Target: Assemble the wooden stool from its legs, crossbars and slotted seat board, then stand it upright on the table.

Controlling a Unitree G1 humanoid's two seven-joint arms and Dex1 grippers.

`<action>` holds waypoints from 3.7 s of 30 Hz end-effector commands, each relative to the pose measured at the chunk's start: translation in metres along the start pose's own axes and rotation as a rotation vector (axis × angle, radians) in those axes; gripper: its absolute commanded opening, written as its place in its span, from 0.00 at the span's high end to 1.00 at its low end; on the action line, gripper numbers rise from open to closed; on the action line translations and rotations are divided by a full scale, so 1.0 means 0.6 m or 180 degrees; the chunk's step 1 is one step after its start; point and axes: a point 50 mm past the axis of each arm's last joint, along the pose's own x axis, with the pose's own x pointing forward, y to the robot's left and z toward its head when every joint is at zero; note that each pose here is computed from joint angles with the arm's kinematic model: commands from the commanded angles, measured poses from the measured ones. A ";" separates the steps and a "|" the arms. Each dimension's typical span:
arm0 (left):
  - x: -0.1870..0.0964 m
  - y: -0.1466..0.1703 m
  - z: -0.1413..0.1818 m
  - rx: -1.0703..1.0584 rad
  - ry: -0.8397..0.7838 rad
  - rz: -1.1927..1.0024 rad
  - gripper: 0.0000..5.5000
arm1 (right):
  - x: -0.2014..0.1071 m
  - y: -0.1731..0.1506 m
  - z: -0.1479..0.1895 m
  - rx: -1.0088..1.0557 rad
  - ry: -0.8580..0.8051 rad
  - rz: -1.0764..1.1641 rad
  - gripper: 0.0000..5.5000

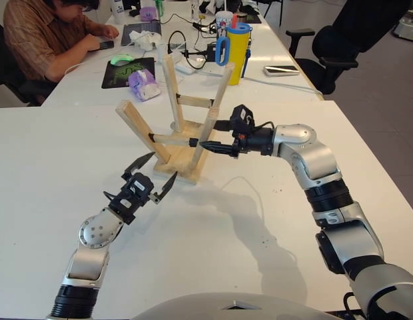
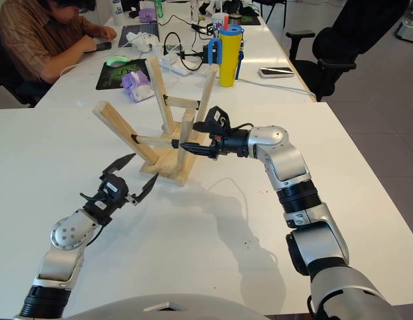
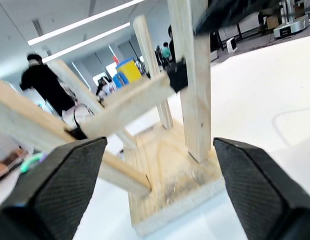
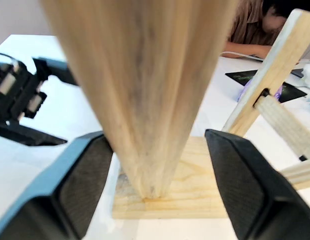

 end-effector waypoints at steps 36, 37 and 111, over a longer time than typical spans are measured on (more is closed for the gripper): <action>0.077 -0.087 -0.116 -0.0928 0.1341 -0.0191 0.28 | 0.090 0.027 -0.051 0.1693 -0.0344 -0.1189 0.99; 0.076 -0.089 -0.118 -0.0937 0.1360 -0.0190 0.28 | 0.086 0.013 -0.009 0.1572 -0.0718 -0.1181 0.99; 0.047 -0.054 0.024 -0.0885 0.0220 0.0289 0.28 | -0.004 0.085 -0.091 0.1575 0.0278 -0.1234 0.99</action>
